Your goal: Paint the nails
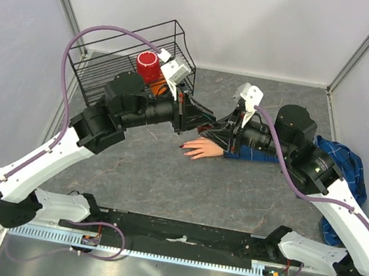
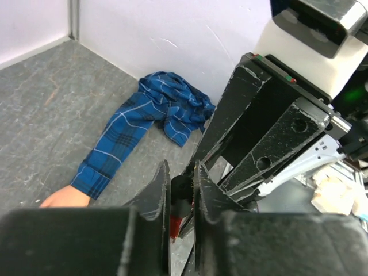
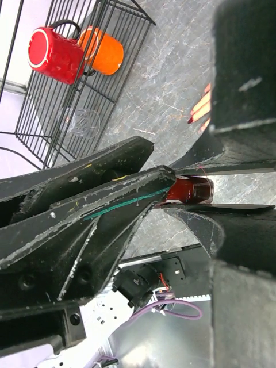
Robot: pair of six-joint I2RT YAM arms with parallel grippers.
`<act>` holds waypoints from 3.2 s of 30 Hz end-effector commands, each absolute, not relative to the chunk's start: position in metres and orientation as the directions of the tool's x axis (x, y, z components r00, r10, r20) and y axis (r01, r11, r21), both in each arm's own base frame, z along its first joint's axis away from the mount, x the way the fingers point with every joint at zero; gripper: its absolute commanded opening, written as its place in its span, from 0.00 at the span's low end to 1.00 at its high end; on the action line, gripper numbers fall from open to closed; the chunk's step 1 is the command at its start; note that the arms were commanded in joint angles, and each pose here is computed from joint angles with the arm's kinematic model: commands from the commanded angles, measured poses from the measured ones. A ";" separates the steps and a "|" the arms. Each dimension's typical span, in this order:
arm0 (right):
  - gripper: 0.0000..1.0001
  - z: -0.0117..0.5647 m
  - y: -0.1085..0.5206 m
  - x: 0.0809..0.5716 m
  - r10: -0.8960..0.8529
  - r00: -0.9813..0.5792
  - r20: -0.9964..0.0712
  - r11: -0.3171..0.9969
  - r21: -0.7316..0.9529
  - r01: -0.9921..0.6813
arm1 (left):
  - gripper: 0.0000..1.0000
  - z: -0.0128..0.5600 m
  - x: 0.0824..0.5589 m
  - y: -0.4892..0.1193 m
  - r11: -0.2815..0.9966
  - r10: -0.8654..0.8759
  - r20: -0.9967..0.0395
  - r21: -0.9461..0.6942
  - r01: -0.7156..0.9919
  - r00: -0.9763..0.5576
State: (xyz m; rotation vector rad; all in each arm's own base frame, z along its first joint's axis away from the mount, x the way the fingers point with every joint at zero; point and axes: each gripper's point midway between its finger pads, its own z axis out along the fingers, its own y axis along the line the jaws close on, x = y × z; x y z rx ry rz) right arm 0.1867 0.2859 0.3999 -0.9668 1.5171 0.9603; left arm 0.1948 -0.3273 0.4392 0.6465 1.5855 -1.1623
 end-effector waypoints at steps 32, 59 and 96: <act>0.00 0.432 0.291 0.188 -0.028 -0.039 -0.999 0.334 0.027 -0.942 | 0.65 0.454 0.217 -0.271 0.381 -0.278 -0.887 -0.455 0.805 -0.369; 0.00 0.458 0.298 0.049 0.117 -0.093 -0.989 -0.452 0.030 -0.892 | 0.02 0.472 0.097 -0.317 -0.431 -0.060 -0.958 -0.230 0.873 -0.282; 0.00 0.435 0.272 0.203 -0.046 0.018 -0.999 0.491 -0.038 -0.870 | 0.03 0.444 0.181 -0.334 0.278 -0.050 -0.920 -0.387 0.879 -0.390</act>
